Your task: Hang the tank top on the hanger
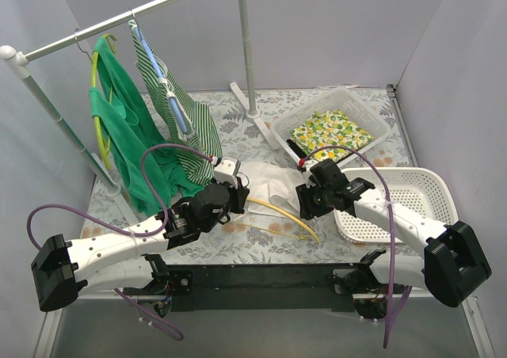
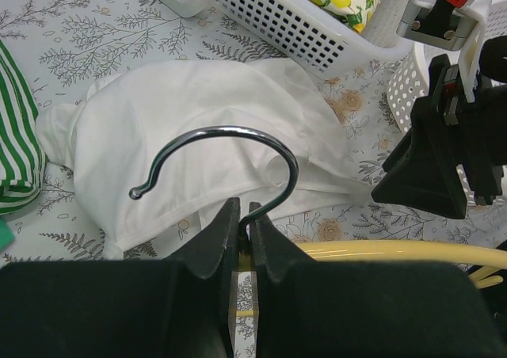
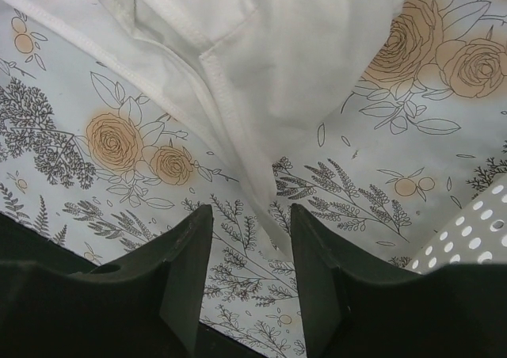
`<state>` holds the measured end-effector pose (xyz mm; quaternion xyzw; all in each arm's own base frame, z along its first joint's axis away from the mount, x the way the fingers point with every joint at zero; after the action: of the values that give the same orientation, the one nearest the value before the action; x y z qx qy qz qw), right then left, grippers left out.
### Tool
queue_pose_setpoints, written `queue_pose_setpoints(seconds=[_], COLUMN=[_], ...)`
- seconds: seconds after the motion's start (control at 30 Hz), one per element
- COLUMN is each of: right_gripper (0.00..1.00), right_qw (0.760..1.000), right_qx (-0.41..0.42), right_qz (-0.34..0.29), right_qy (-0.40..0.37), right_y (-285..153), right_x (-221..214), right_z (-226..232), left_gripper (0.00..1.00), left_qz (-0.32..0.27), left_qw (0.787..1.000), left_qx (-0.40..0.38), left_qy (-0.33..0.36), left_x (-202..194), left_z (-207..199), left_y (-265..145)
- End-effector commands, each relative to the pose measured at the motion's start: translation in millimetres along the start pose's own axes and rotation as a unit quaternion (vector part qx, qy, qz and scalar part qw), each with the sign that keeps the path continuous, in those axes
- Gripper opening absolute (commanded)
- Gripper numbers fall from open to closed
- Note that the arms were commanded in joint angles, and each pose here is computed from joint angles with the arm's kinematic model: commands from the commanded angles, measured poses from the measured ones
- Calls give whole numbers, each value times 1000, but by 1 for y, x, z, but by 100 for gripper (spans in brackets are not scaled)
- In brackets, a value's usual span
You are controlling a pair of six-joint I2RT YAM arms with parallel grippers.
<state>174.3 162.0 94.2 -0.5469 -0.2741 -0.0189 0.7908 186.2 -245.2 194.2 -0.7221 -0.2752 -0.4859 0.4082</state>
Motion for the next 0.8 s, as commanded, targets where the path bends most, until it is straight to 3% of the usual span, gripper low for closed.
queue_pose_setpoints(seconds=[0.0, 0.47, 0.77], right_gripper=[53, 54, 43], right_qw=[1000, 999, 999], right_qx=[-10, 24, 15], right_qz=[-13, 20, 34], right_qy=[6, 17, 18], right_y=[-3, -1, -1], right_x=[10, -10, -9], right_z=[0, 6, 6], left_gripper=[0, 0, 0], left_qz=[-23, -22, -25], left_qw=[1000, 1000, 1000], left_qx=[-7, -1, 2], left_qy=[-14, -16, -17], left_x=[11, 11, 13], left_z=[-3, -2, -2], left_y=[-4, -2, -3])
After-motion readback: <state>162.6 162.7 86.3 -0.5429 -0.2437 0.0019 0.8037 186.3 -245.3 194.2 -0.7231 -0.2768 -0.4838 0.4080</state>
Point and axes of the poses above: each gripper's point midway between its finger pads, its own y axis out along the fingers, its own z axis along the line the jaws close on, x = y × z, the point moved 4 cm from there along -y, back along the fingers, and after that the axes turned 5 degrees about y, right-handed, at the moved point
